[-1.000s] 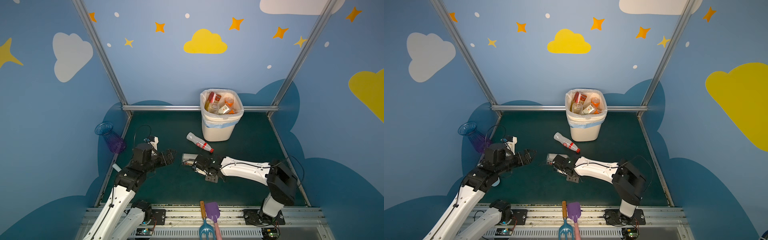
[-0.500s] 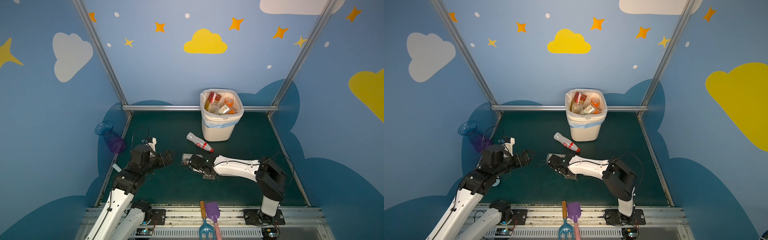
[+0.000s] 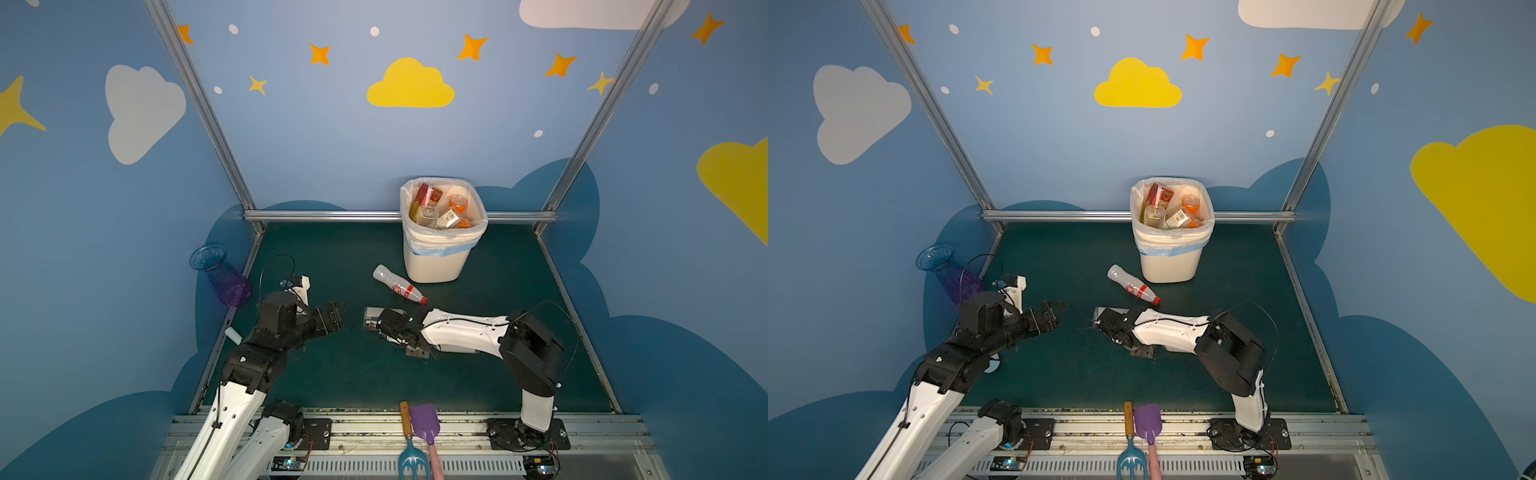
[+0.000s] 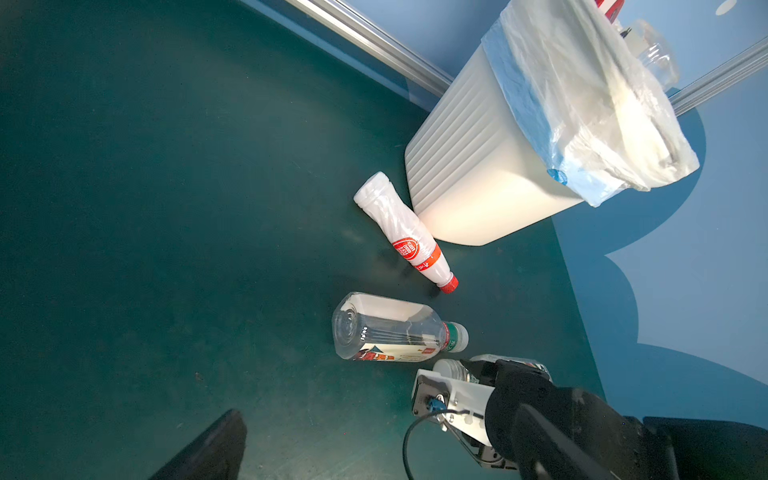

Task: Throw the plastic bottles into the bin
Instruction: 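Close the right gripper on the crane-label bottle's cap end, then lift the crane-label bottle with the right gripper over the bin and release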

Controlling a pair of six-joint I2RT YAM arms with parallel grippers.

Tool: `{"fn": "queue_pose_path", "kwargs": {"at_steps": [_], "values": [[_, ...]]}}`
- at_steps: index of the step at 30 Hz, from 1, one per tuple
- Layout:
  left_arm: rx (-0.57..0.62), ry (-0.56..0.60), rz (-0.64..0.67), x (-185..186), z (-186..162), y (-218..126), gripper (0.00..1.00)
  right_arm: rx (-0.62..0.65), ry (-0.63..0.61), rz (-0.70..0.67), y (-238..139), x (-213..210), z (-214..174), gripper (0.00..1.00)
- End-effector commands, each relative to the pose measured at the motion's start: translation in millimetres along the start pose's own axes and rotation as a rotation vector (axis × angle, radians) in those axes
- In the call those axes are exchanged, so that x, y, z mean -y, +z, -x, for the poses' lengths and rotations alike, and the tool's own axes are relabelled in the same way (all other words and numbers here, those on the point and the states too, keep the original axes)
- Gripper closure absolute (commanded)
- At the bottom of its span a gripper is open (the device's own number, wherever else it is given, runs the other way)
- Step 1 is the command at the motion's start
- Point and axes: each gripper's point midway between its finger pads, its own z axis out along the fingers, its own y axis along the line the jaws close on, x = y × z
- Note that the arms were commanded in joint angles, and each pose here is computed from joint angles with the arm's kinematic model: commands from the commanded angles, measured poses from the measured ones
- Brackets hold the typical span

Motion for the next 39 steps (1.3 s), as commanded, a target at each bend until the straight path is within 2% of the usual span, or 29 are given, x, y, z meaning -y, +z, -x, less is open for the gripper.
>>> {"fn": "queue_pose_path", "kwargs": {"at_steps": [1,5,9,13,17,20,23,25,28,31,33,35,38,39], "values": [[0.008,0.019,0.013,-2,1,-4,0.00,-0.004,0.021,0.005,-7,5,0,0.67],[0.010,0.018,0.014,-3,1,-6,0.00,0.013,0.043,0.009,-20,9,-2,0.75],[0.016,0.017,0.012,-2,3,-7,0.00,0.055,0.090,-0.017,-45,23,-7,0.77],[0.019,0.016,0.013,-1,4,-8,0.00,0.121,0.174,-0.064,-81,44,-16,0.78],[0.014,0.015,0.014,-1,5,-7,0.00,0.243,0.261,-0.120,-133,70,-25,0.78],[0.018,0.015,0.011,1,8,-7,0.00,0.387,0.343,-0.207,-187,100,-33,0.77],[0.025,0.017,0.007,3,12,-6,0.00,0.613,0.420,-0.356,-256,140,-38,0.78],[0.030,0.015,0.003,5,16,-5,0.00,0.842,0.469,-0.466,-313,167,-40,0.80],[0.036,0.015,0.000,8,20,-1,0.00,1.108,0.524,-0.621,-387,203,-53,0.79],[0.035,0.016,0.001,9,25,1,0.00,1.235,0.527,-0.734,-428,240,-57,0.80],[0.035,0.020,0.002,11,27,2,0.00,1.265,0.548,-0.763,-435,269,-58,0.81],[0.037,0.024,0.000,12,29,3,0.00,1.262,0.592,-0.769,-425,305,-58,0.81],[0.053,0.031,0.031,7,33,2,0.00,1.216,0.692,-0.722,-387,362,-61,0.80],[0.052,0.035,0.038,6,32,2,0.00,1.164,0.724,-0.678,-358,381,-56,0.77]]}}
